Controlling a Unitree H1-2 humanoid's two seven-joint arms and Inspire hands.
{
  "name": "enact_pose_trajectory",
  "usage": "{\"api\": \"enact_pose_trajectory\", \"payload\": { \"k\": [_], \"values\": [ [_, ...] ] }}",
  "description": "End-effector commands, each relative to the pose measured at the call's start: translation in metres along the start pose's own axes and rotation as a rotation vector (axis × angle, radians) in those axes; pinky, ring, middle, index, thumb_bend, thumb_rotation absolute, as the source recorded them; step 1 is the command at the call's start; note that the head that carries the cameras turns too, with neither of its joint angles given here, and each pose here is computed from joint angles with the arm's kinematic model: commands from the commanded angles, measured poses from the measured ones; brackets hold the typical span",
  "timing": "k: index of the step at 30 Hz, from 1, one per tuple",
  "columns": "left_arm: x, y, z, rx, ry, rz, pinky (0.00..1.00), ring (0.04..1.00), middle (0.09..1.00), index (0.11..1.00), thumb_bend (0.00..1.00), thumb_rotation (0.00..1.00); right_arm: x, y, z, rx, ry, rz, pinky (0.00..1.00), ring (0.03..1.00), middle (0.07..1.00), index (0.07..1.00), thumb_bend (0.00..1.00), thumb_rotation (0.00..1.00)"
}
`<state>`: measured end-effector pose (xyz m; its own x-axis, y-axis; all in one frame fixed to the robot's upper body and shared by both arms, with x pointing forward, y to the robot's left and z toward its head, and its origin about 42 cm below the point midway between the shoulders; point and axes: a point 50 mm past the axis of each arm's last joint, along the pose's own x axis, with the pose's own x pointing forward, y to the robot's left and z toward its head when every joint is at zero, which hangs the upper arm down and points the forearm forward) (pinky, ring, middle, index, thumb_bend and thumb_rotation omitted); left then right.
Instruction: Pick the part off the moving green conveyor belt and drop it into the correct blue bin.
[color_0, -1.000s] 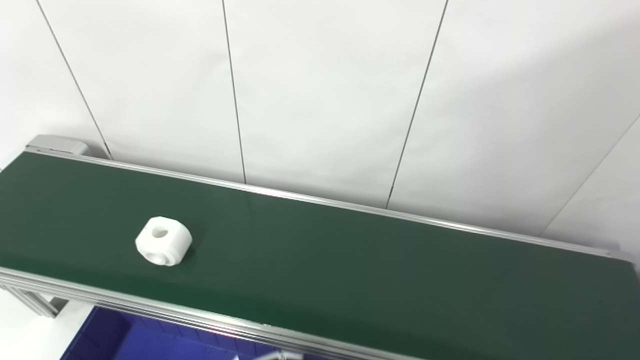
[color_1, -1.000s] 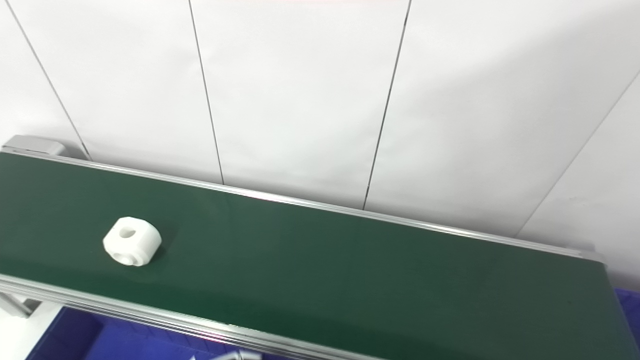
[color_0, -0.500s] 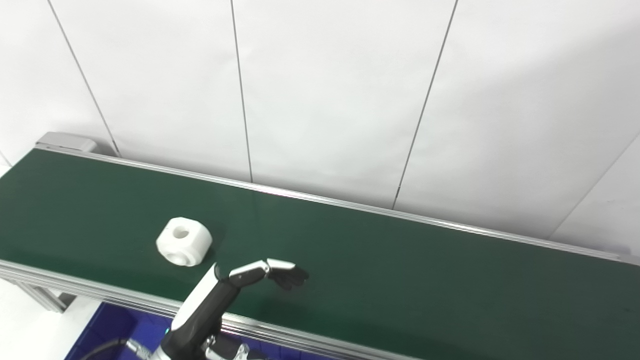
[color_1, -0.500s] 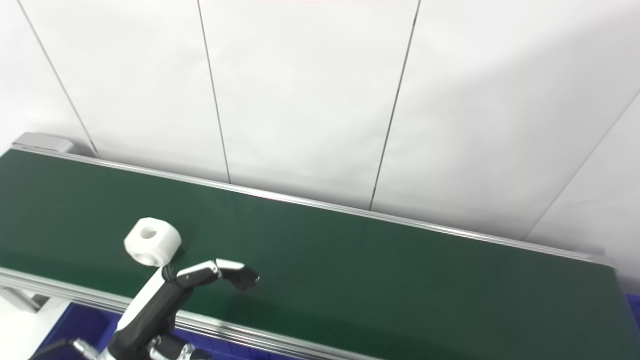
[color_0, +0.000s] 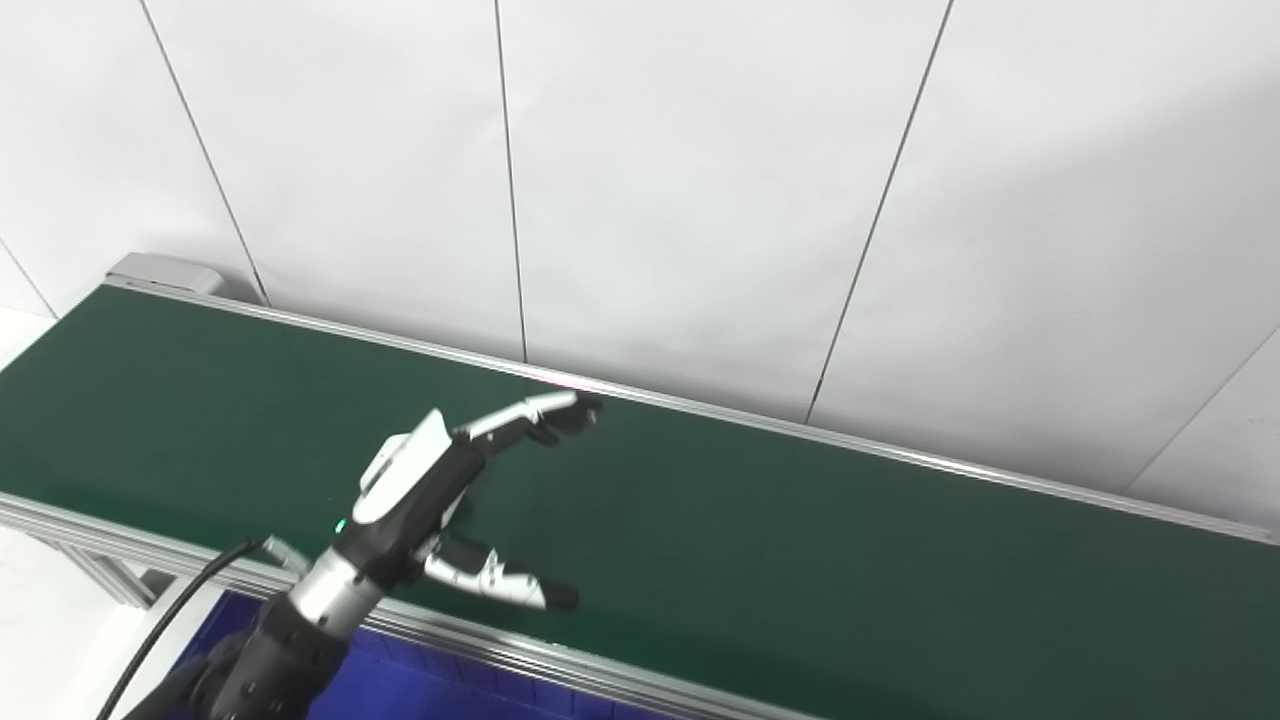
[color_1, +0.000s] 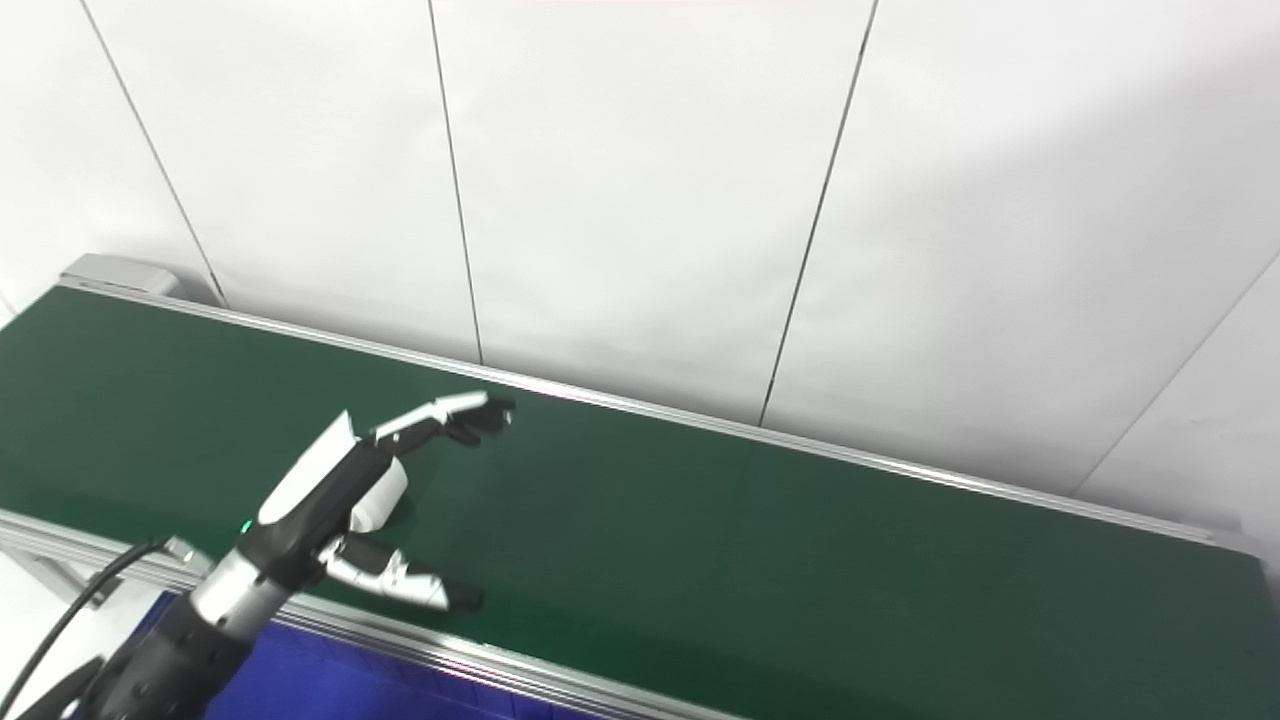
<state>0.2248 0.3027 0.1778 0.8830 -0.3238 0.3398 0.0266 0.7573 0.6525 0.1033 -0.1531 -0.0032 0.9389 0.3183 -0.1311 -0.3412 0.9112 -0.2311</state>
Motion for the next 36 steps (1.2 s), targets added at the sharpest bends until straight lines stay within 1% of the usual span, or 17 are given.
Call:
{"api": "enact_pose_trajectory", "payload": {
  "k": [1, 2, 3, 7, 8, 9, 13, 15, 18, 19, 20, 23, 27, 28, 30, 33, 36],
  "values": [
    [0.015, 0.013, 0.000, 0.051, -0.003, 0.001, 0.72, 0.798, 0.841, 0.870, 0.81, 0.27, 0.003, -0.004, 0.007, 0.019, -0.074, -0.005, 0.75, 0.855, 0.869, 0.932, 0.94, 0.34],
    [0.018, 0.016, -0.002, 0.058, 0.013, -0.002, 0.74, 0.817, 0.859, 0.886, 0.79, 0.21, 0.003, -0.004, 0.007, 0.019, -0.075, -0.004, 0.76, 0.864, 0.874, 0.935, 0.94, 0.34],
    [0.022, 0.021, -0.006, 0.068, 0.042, -0.010, 0.75, 0.829, 0.872, 0.897, 0.78, 0.19, 0.003, -0.006, 0.008, 0.020, -0.077, -0.004, 0.77, 0.870, 0.877, 0.938, 0.93, 0.33],
    [0.035, 0.033, -0.021, 0.091, 0.135, -0.021, 0.79, 0.861, 0.898, 0.918, 0.79, 0.14, 0.003, -0.009, 0.008, 0.038, -0.078, 0.000, 0.79, 0.896, 0.891, 0.951, 0.93, 0.32],
    [0.037, 0.034, -0.025, 0.094, 0.150, -0.025, 0.79, 0.861, 0.899, 0.918, 0.79, 0.12, 0.003, -0.010, 0.008, 0.041, -0.078, 0.001, 0.82, 0.909, 0.900, 0.959, 0.93, 0.32],
    [0.040, 0.035, -0.028, 0.104, 0.183, -0.043, 0.79, 0.861, 0.899, 0.918, 0.80, 0.10, 0.003, -0.011, 0.009, 0.047, -0.079, 0.000, 0.84, 0.918, 0.905, 0.964, 0.93, 0.32],
    [0.050, 0.037, -0.038, 0.152, 0.274, -0.109, 0.83, 0.906, 0.939, 0.952, 0.80, 0.13, 0.003, -0.014, 0.010, 0.045, -0.082, -0.004, 0.91, 0.937, 0.916, 0.981, 0.93, 0.33],
    [0.053, 0.039, -0.044, 0.178, 0.320, -0.139, 0.83, 0.910, 0.947, 0.957, 0.81, 0.13, 0.003, -0.015, 0.010, 0.041, -0.086, -0.004, 0.91, 0.939, 0.918, 0.983, 0.93, 0.33],
    [0.058, 0.039, -0.050, 0.246, 0.370, -0.185, 0.80, 0.899, 0.954, 0.963, 0.83, 0.15, 0.002, -0.017, 0.011, 0.044, -0.088, -0.003, 0.91, 0.942, 0.922, 0.988, 0.92, 0.31],
    [0.059, 0.039, -0.052, 0.272, 0.380, -0.203, 0.75, 0.883, 0.952, 0.966, 0.84, 0.18, 0.002, -0.017, 0.011, 0.044, -0.087, -0.003, 0.96, 0.953, 0.927, 0.993, 0.92, 0.32],
    [0.060, 0.038, -0.055, 0.300, 0.394, -0.228, 0.73, 0.878, 0.951, 0.968, 0.85, 0.19, 0.002, -0.018, 0.011, 0.045, -0.087, -0.006, 0.98, 0.956, 0.929, 0.995, 0.92, 0.32],
    [0.061, 0.037, -0.061, 0.349, 0.427, -0.279, 0.78, 0.912, 0.953, 0.973, 0.87, 0.20, 0.002, -0.019, 0.010, 0.050, -0.086, -0.007, 1.00, 0.961, 0.933, 0.997, 0.92, 0.31],
    [0.061, 0.034, -0.066, 0.389, 0.446, -0.342, 0.85, 0.919, 0.932, 0.962, 0.91, 0.17, 0.002, -0.019, 0.011, 0.043, -0.089, -0.012, 1.00, 0.955, 0.935, 0.998, 0.92, 0.32],
    [0.061, 0.034, -0.067, 0.396, 0.451, -0.360, 0.89, 0.919, 0.924, 0.955, 0.92, 0.14, 0.002, -0.019, 0.011, 0.050, -0.088, -0.011, 1.00, 0.966, 0.943, 0.999, 0.92, 0.32],
    [0.060, 0.032, -0.070, 0.413, 0.461, -0.398, 0.91, 0.920, 0.917, 0.949, 0.93, 0.11, 0.002, -0.019, 0.011, 0.061, -0.086, -0.013, 1.00, 0.969, 0.945, 1.000, 0.92, 0.32],
    [0.058, 0.028, -0.075, 0.434, 0.485, -0.448, 0.91, 0.916, 0.913, 0.936, 0.95, 0.07, 0.002, -0.020, 0.011, 0.067, -0.086, -0.012, 1.00, 0.971, 0.947, 1.000, 0.92, 0.32],
    [0.057, 0.025, -0.077, 0.446, 0.504, -0.503, 0.92, 0.918, 0.914, 0.934, 0.94, 0.02, 0.001, -0.021, 0.012, 0.075, -0.088, -0.013, 1.00, 0.974, 0.949, 1.000, 0.92, 0.31]
  ]
}}
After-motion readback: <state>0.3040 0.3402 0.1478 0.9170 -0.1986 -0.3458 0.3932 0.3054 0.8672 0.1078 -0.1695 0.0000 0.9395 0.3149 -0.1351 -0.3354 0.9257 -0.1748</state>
